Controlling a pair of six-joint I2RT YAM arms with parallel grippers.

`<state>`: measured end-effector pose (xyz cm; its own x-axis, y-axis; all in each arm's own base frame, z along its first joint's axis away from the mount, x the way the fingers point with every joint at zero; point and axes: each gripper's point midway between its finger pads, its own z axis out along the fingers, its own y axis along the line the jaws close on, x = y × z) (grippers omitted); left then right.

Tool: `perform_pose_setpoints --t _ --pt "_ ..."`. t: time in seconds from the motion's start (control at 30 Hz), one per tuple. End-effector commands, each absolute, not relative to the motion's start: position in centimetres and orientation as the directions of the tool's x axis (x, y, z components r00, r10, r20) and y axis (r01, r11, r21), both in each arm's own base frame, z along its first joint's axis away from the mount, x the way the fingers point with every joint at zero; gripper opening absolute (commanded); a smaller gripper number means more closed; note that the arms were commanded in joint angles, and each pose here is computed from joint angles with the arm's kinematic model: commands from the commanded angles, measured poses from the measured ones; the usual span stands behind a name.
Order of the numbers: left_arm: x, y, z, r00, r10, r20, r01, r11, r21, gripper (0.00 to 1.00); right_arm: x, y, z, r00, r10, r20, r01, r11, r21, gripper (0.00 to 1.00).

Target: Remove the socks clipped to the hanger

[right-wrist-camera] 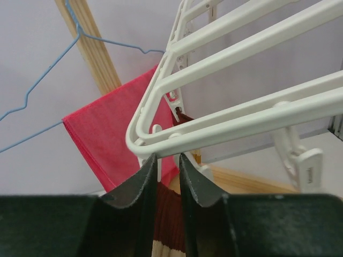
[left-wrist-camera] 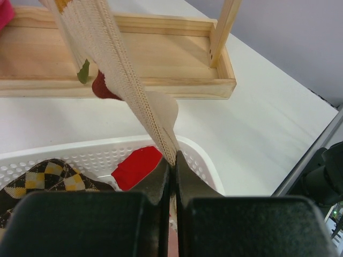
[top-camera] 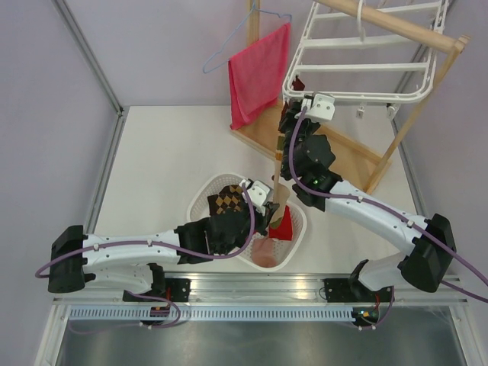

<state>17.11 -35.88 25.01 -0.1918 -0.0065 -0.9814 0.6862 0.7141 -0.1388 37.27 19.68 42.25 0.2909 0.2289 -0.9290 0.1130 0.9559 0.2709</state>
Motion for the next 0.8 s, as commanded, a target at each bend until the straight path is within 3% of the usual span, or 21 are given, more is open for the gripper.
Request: perform_pose_setpoints --t 0.0,0.1,0.47,0.53,0.57,0.63,0.67,0.77 --pt "16.7 -36.2 24.8 -0.205 -0.007 -0.979 0.696 0.702 -0.15 0.02 36.4 17.0 44.9 0.375 0.285 -0.882 0.161 0.917 0.365 0.25" --pt "16.6 -36.2 24.8 -0.206 -0.009 -0.979 0.697 0.701 -0.153 0.02 36.5 17.0 44.8 0.378 0.286 -0.881 0.165 0.915 0.368 0.02" --pt "16.7 -35.3 25.2 -0.205 -0.027 -0.978 0.684 0.712 -0.162 0.02 36.3 17.5 45.1 0.363 0.294 -0.884 0.12 0.926 0.357 0.02" --pt "16.7 -34.9 25.3 -0.201 -0.033 -0.979 0.679 0.716 -0.163 0.02 36.1 17.9 45.1 0.346 0.305 -0.887 0.081 0.932 0.353 0.13" --pt "16.9 -34.5 25.3 -0.198 -0.031 -0.98 0.669 0.727 -0.158 0.02 36.1 18.7 45.2 0.334 0.303 -0.893 0.04 0.942 0.334 0.36" --pt "17.1 -33.7 26.1 -0.185 -0.044 -0.982 0.652 0.742 -0.157 0.02 36.0 19.4 44.7 0.289 0.284 -0.914 0.003 0.955 0.298 0.52" --pt "17.6 -33.1 26.8 -0.173 -0.06 -0.983 0.626 0.764 -0.156 0.02 36.0 19.9 44.4 0.268 0.292 -0.918 -0.015 0.954 0.299 0.73" --pt "18.6 -31.3 28.4 -0.124 -0.061 -0.99 0.571 0.812 -0.121 0.02 35.8 21.6 42.2 0.185 0.273 -0.944 -0.099 0.961 0.259 0.82"
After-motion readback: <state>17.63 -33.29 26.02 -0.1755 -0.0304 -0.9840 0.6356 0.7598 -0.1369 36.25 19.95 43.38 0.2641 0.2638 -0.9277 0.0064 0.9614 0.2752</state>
